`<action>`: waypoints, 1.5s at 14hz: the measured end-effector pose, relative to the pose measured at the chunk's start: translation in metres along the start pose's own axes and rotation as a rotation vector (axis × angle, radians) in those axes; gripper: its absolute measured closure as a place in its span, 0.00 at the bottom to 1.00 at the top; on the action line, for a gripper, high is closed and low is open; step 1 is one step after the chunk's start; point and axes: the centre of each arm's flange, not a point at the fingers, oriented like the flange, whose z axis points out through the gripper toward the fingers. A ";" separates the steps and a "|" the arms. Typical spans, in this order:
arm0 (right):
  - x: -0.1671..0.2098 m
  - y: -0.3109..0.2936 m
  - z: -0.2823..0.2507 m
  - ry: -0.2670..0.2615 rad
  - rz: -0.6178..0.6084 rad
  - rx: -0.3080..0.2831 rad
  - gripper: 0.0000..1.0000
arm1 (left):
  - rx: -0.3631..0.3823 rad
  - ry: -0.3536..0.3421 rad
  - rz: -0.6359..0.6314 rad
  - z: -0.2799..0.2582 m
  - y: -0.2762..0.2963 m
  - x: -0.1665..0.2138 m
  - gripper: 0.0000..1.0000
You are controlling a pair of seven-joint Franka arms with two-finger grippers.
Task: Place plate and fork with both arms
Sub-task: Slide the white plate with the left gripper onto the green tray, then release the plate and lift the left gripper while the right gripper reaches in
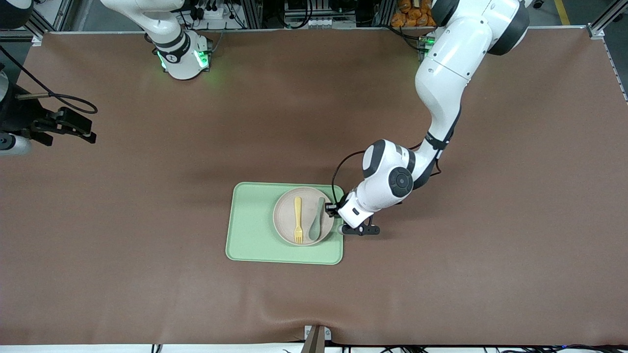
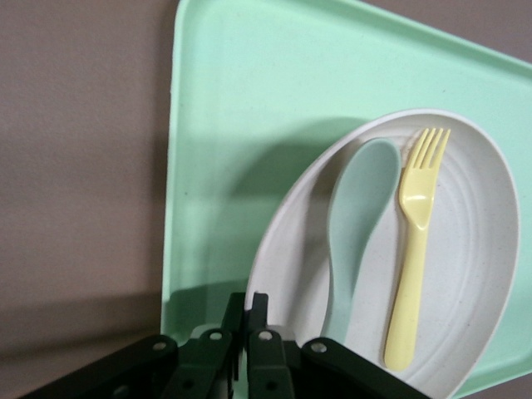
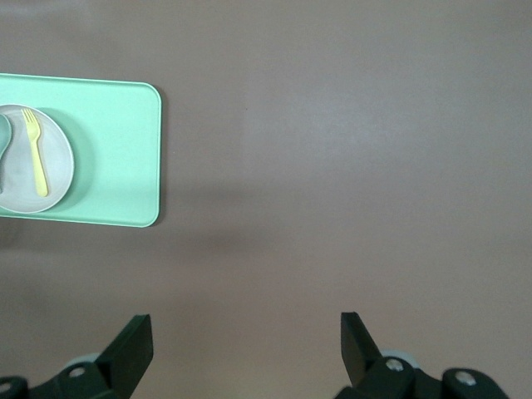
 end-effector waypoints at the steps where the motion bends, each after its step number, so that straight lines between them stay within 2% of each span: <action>1: 0.000 0.000 0.000 0.000 0.000 0.000 0.00 | 0.001 -0.002 0.000 0.003 -0.001 0.000 0.95; 4: 0.000 0.000 0.000 0.000 0.000 0.001 0.00 | -0.002 0.002 -0.001 0.005 0.000 0.002 0.95; 5: 0.000 -0.001 0.000 0.000 0.000 0.005 0.00 | -0.003 0.007 -0.001 0.004 0.000 0.003 0.90; 8: 0.001 -0.006 0.000 0.004 -0.003 0.057 0.00 | -0.009 0.025 0.001 -0.003 0.002 0.009 0.58; 10: 0.001 -0.007 0.000 0.004 -0.005 0.065 0.00 | -0.023 0.050 0.004 -0.016 0.010 0.017 0.35; 12: 0.001 -0.011 0.001 0.003 -0.010 0.070 0.00 | -0.041 0.078 0.002 -0.046 0.022 0.026 0.17; 14: 0.002 -0.021 0.002 0.001 -0.028 0.076 0.00 | -0.037 0.074 0.001 -0.094 0.026 0.037 0.00; 18: 0.023 -0.066 0.029 0.008 -0.078 0.086 0.00 | 0.015 0.047 0.009 -0.224 0.012 0.054 0.00; 21: 0.047 -0.116 0.066 0.022 -0.083 0.092 0.00 | 0.155 0.017 0.042 -0.301 -0.014 0.050 0.00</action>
